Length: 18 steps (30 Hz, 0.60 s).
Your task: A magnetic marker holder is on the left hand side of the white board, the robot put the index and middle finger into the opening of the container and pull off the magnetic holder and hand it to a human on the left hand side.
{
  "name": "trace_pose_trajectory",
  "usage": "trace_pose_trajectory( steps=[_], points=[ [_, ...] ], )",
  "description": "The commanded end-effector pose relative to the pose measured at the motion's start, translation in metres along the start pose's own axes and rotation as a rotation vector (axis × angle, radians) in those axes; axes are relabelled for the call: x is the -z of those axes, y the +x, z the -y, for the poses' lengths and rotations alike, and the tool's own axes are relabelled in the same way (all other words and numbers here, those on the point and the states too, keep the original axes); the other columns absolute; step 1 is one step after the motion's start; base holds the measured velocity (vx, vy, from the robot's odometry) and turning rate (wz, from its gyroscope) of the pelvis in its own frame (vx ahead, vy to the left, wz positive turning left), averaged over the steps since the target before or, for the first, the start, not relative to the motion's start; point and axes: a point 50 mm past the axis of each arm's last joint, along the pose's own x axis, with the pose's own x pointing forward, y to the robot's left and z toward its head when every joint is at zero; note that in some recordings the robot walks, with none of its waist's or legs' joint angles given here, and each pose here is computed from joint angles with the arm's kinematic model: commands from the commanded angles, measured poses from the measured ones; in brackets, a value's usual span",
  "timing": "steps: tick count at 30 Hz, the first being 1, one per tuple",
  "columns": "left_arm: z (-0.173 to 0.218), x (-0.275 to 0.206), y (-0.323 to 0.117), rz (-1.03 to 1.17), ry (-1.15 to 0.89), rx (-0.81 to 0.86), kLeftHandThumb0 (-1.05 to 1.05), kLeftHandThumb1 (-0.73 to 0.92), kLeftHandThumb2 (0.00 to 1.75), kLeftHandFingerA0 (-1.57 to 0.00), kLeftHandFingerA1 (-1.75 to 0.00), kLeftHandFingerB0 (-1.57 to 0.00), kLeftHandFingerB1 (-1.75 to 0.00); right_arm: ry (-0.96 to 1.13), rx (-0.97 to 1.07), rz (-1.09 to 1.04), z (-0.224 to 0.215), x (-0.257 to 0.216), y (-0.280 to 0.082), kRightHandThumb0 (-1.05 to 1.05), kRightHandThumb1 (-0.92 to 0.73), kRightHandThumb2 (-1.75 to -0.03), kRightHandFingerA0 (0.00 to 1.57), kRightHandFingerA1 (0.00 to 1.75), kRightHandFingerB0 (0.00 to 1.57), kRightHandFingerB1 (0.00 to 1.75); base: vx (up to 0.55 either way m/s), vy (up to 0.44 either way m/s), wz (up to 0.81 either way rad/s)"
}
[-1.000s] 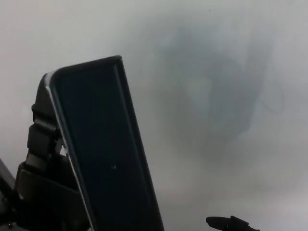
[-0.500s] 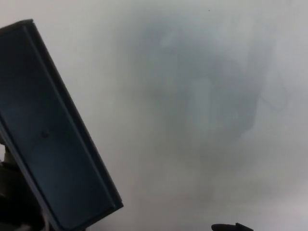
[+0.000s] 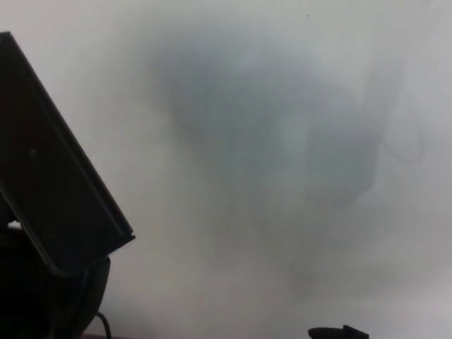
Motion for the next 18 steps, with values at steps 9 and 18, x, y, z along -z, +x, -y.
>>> trace_pose_trajectory(
  steps=[9, 18],
  points=[
    [-0.0030, -0.0057, -0.0007, -0.007, -0.023, -0.007, -0.89, 0.80, 0.66, -0.75, -0.43, -0.44, -0.34, -0.027, 0.007, -0.005, 0.0071, -0.0004, 0.0026, -0.64, -0.85, -0.65, 0.79, 0.58, 0.67, 0.49, 0.00, 0.000, 0.00],
    [-0.0024, -0.0051, -0.0009, -0.007, -0.013, -0.010, -0.88, 0.80, 0.66, -0.74, -0.42, -0.44, -0.34, -0.043, 0.005, 0.008, 0.0066, -0.0020, 0.0031, -0.63, -0.86, -0.66, 0.79, 0.58, 0.67, 0.49, 0.00, 0.000, 0.00]
  ],
)
